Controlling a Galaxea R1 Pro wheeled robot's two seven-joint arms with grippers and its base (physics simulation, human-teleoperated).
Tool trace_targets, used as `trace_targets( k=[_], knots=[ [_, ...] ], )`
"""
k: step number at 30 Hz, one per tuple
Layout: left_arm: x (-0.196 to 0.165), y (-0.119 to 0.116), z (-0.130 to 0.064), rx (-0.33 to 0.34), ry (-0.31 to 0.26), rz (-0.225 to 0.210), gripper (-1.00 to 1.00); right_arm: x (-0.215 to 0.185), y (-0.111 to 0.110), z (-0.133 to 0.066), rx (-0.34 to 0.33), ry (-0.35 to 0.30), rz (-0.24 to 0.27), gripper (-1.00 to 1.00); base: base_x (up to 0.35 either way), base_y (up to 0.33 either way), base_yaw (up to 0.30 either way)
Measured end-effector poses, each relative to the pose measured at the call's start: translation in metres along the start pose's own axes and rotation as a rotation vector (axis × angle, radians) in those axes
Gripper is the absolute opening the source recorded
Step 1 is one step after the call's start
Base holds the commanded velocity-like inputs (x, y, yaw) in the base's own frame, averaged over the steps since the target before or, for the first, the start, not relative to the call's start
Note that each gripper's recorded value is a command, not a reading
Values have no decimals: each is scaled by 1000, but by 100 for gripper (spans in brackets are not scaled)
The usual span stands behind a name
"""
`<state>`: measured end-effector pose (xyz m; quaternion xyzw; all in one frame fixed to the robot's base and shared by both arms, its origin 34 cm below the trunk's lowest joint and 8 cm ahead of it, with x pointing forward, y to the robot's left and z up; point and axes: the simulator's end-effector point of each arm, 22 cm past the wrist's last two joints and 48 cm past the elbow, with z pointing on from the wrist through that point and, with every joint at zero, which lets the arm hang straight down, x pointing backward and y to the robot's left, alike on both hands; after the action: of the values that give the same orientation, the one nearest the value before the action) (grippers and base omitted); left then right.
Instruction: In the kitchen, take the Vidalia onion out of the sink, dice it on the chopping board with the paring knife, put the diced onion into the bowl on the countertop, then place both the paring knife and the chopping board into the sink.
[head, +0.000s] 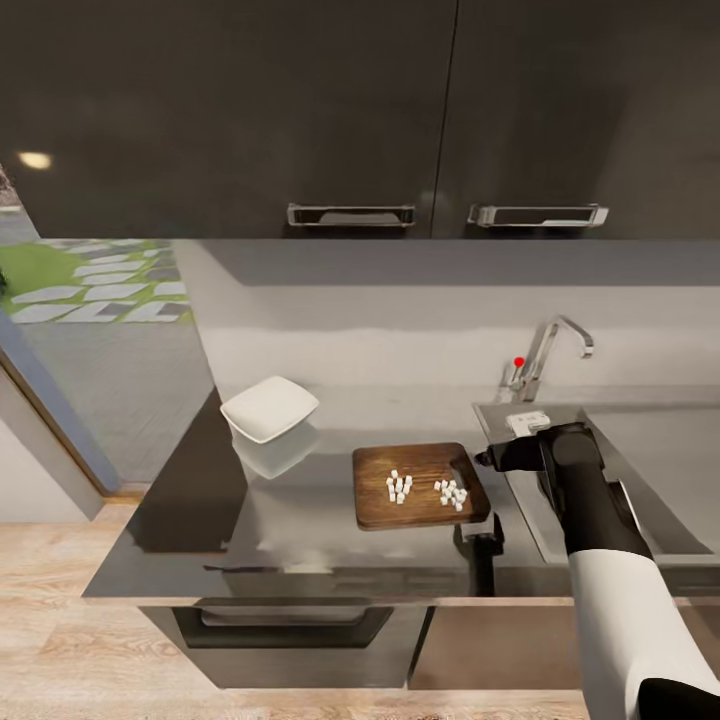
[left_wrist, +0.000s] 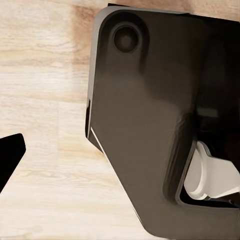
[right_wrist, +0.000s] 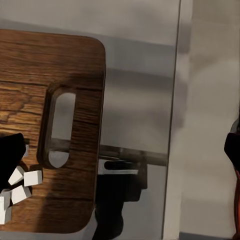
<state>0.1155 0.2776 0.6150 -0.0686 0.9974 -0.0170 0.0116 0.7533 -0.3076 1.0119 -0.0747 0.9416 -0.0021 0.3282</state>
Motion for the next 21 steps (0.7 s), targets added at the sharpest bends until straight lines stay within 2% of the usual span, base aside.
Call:
trace_targets(
  k=[21],
  knots=[
    [13,3,0,-7,34,-1,100,17,16,22,-30,45,-3,100,43,13,0]
  ],
)
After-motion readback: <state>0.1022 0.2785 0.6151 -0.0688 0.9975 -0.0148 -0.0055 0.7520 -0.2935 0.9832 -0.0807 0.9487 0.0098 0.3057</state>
